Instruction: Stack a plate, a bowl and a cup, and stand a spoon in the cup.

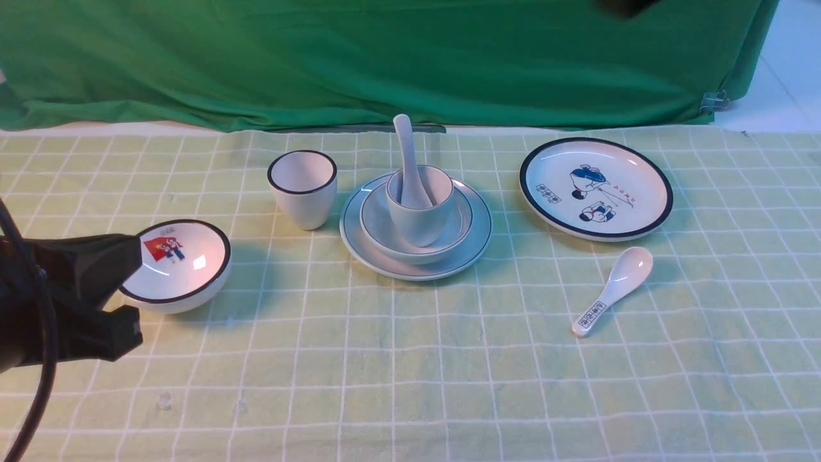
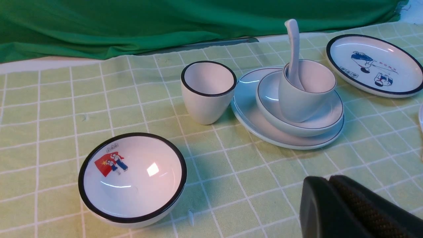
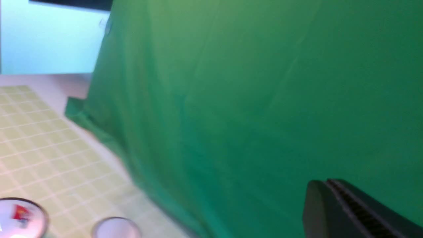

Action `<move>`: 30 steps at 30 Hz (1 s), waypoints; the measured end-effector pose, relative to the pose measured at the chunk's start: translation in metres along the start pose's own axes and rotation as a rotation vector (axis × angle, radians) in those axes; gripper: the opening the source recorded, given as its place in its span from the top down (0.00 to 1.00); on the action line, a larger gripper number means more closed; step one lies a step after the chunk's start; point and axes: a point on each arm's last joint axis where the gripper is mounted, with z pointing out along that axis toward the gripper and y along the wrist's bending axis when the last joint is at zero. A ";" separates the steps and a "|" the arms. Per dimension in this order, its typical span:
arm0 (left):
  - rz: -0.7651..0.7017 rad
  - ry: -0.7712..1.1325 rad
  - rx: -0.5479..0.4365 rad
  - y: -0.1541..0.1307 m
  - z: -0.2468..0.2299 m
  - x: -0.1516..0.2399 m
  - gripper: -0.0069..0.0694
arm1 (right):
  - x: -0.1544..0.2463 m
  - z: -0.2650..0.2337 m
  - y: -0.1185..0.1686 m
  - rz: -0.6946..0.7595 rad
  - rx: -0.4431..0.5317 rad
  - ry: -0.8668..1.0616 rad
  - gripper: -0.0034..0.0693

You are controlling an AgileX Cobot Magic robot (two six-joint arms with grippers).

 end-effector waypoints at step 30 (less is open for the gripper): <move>0.003 0.000 0.000 0.000 0.000 0.000 0.89 | 0.218 -0.132 0.068 0.295 0.211 -0.006 0.90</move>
